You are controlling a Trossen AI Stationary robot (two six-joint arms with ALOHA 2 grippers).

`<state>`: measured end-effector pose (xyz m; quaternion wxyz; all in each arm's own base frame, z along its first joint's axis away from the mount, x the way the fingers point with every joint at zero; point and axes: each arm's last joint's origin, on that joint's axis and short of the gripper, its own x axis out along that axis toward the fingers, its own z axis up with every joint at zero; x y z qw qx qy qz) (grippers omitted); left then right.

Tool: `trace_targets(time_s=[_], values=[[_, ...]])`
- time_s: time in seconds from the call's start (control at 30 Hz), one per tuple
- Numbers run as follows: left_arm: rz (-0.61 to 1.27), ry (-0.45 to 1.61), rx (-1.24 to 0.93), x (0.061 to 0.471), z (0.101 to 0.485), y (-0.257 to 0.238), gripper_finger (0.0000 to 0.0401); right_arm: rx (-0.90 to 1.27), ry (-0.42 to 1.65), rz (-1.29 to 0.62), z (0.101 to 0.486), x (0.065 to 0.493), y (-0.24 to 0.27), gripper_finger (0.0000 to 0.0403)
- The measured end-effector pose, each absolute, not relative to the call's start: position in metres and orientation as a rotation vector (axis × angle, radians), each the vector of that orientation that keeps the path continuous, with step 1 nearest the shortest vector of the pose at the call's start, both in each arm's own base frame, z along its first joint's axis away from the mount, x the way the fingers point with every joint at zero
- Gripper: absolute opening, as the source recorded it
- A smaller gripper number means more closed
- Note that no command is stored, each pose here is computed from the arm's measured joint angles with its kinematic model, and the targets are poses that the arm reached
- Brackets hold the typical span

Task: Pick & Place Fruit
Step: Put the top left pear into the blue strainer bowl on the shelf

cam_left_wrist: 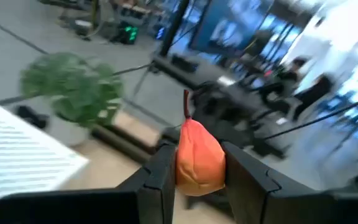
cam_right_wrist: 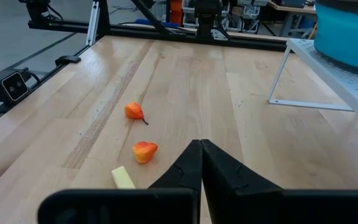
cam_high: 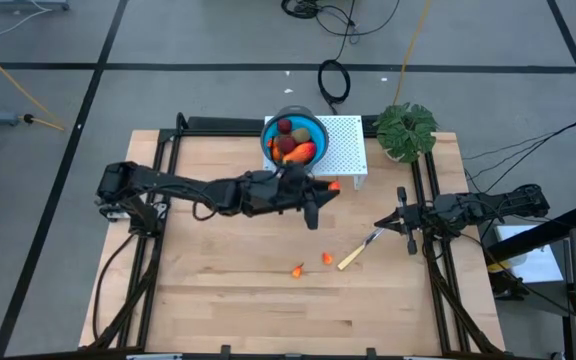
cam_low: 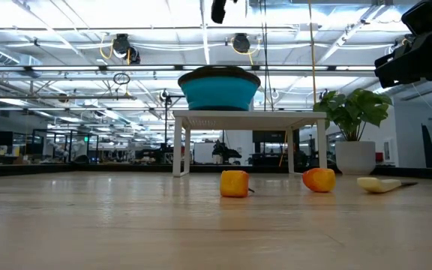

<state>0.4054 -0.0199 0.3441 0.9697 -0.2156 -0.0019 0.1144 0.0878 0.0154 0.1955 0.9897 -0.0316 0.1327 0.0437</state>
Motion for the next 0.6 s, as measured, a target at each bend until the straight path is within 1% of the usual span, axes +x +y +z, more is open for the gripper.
trace_targets(time_s=[0.2, 0.37, 0.5, 0.6], values=[[0.334, 0.230, -0.267, 0.402, 0.363, 0.010, 0.0108, -0.066, 0.266, 0.088, 0.196, 0.088, 0.015, 0.0000], [0.406, 0.363, -0.178, 0.393, 0.374, 0.038, 0.0108, -0.066, 0.267, 0.086, 0.196, 0.088, 0.015, 0.0000], [0.458, 0.464, -0.121, 0.384, 0.374, 0.061, 0.0108, -0.067, 0.267, 0.085, 0.195, 0.088, 0.015, 0.0000], [0.514, 0.535, -0.120, 0.377, 0.368, 0.080, 0.0108, -0.067, 0.266, 0.084, 0.196, 0.088, 0.015, 0.0000]])
